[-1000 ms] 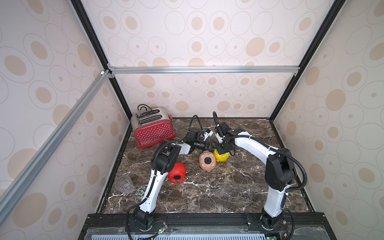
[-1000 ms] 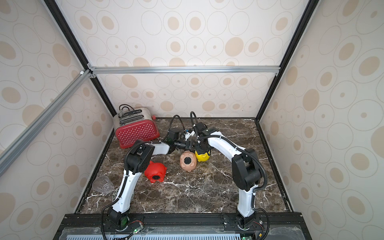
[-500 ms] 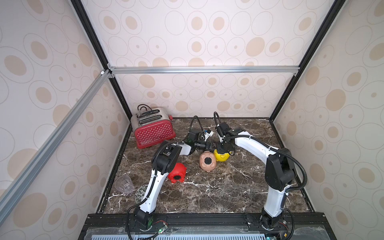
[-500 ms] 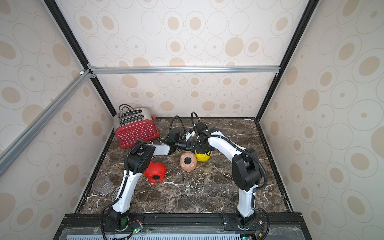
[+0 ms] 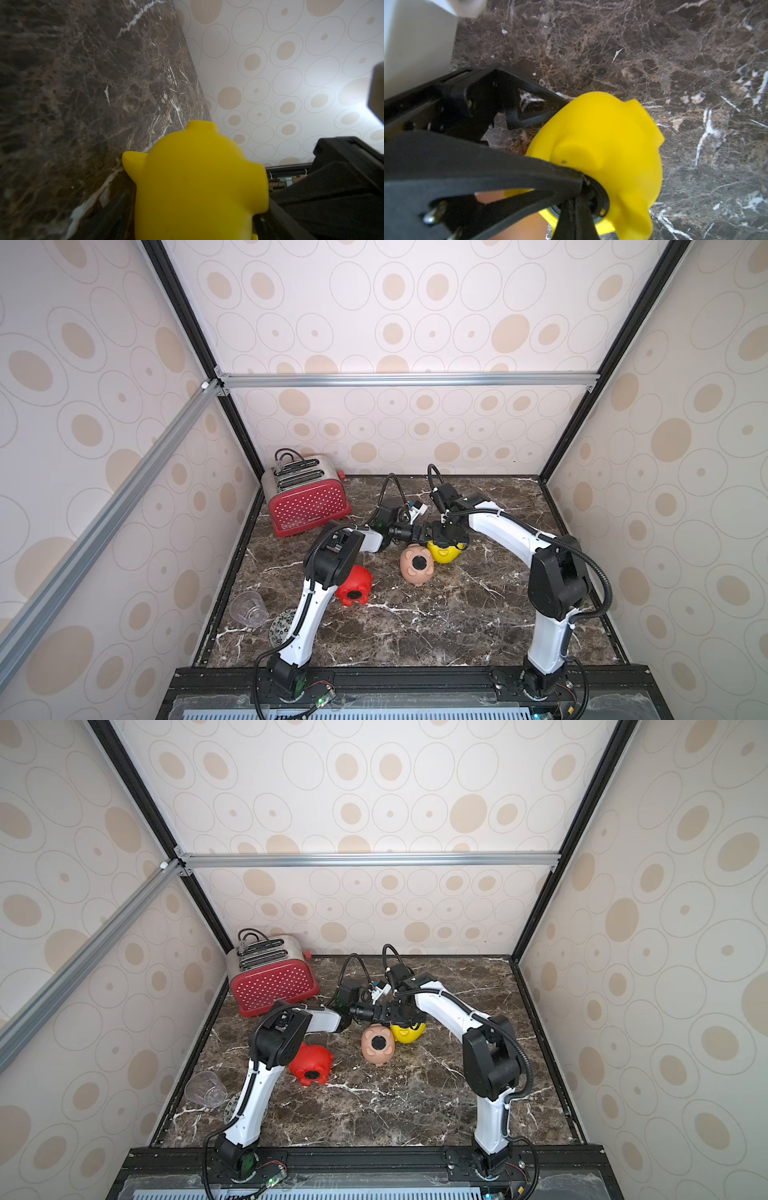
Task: Close piggy banks
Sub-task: Hold the piggy bank at the center of the board.
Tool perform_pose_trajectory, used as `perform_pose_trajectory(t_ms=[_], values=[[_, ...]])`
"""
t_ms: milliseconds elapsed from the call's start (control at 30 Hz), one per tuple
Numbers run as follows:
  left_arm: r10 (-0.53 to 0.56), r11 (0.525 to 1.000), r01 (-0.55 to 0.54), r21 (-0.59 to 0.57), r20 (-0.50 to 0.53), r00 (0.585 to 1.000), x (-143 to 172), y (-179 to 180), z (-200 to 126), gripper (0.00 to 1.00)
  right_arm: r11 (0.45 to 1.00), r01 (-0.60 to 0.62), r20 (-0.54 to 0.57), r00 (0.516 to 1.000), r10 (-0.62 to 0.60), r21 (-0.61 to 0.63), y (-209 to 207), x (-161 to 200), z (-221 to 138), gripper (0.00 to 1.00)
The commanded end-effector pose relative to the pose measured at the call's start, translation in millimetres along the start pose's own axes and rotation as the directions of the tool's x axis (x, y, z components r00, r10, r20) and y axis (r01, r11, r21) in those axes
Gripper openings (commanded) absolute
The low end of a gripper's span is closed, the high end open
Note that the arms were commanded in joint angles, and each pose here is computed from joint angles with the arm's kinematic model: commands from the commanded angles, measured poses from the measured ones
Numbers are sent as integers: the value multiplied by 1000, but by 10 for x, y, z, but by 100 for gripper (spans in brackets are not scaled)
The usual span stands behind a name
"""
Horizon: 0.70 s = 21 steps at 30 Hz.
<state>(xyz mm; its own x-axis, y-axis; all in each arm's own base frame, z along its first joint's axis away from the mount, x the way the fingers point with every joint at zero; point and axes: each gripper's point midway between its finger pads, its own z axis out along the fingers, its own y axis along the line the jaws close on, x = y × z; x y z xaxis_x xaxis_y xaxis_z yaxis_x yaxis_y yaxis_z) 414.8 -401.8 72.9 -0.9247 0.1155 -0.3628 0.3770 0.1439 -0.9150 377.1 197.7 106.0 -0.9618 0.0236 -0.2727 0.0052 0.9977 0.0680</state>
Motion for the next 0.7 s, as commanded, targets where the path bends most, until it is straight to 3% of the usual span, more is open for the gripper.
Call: perform_pose_trajectory(t_ms=[0,667], values=[[-66,997,67,-44,9,998,80,173,2,89,998,-35,-84,996,40,57,-126,165,59,0],[-73,997,73,-27,30,997,111,129,-33,89,979,-187,-67,979,192,76,-178,108,3,0]])
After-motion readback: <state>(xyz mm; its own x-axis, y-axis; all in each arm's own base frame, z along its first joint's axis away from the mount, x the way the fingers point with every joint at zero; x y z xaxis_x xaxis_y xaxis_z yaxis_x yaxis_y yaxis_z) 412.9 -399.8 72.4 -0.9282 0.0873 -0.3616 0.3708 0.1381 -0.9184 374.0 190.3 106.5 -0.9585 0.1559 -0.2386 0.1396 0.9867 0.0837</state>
